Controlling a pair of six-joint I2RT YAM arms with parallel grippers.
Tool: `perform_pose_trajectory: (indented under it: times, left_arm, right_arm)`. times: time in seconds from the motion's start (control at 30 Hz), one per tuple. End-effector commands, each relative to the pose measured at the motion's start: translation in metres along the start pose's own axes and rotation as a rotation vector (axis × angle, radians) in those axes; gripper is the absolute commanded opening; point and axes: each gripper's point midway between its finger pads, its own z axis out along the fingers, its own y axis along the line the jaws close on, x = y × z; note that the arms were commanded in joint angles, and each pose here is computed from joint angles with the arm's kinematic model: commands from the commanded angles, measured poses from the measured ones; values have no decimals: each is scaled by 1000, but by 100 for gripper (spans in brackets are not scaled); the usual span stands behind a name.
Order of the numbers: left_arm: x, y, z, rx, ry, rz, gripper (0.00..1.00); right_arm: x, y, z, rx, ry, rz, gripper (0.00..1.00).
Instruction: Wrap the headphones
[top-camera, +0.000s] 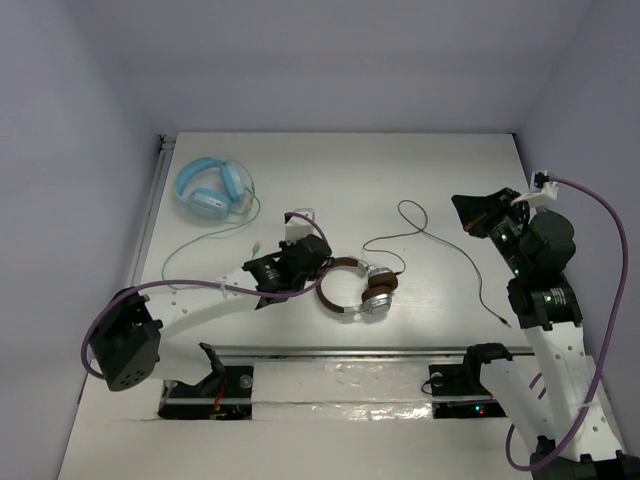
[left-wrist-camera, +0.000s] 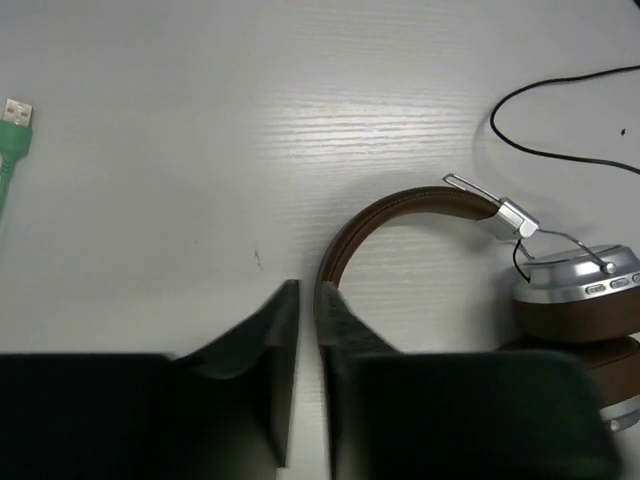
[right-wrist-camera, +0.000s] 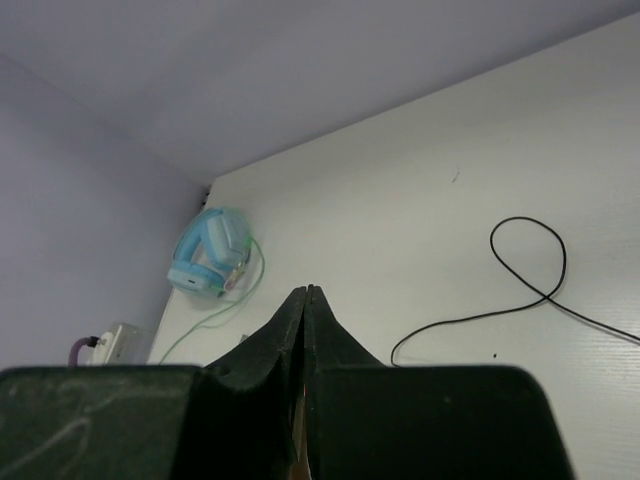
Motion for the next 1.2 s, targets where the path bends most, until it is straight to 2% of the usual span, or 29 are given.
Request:
perform_pose_trajectory:
  times: [0.0, 0.07, 0.1, 0.13, 0.17, 0.57, 0.67, 0.7, 0.8, 0.83, 0.97, 1.17]
  left_arm:
    - [-4, -5, -2, 32, -22, -64, 21]
    - [7, -8, 4, 41, 11, -37, 30]
    - [19, -14, 10, 66, 58, -7, 38]
    - [20, -22, 13, 94, 66, 3, 40]
    - [25, -25, 16, 106, 85, 30, 42]
    - [72, -19, 55, 26, 195, 128, 40]
    - [81, -19, 63, 19, 214, 143, 35]
    - [85, -17, 66, 9, 223, 152, 29]
    - [88, -13, 70, -8, 218, 161, 0]
    - [86, -11, 69, -20, 212, 164, 0]
    - [50, -15, 52, 5, 137, 142, 0]
    - [-67, -13, -8, 167, -49, 18, 0]
  right_arm:
    - [-5, 8, 2, -52, -24, -27, 5]
    - [-4, 8, 3, -59, -19, -26, 14]
    - [-3, 9, 4, -63, -17, -25, 18]
    - [-3, 9, 4, -66, -15, -25, 25]
    - [-3, 10, 4, -70, -16, -25, 28]
    - [1, 9, 6, -73, -1, -20, 29]
    - [3, 7, 7, -69, 6, -20, 29]
    - [3, 8, 7, -71, 4, -21, 29]
    - [3, 7, 7, -67, 4, -18, 25]
    - [3, 6, 7, -67, 4, -20, 21]
    - [7, 9, 8, -84, 21, -17, 14]
    - [25, 28, 13, -199, 122, -6, 14]
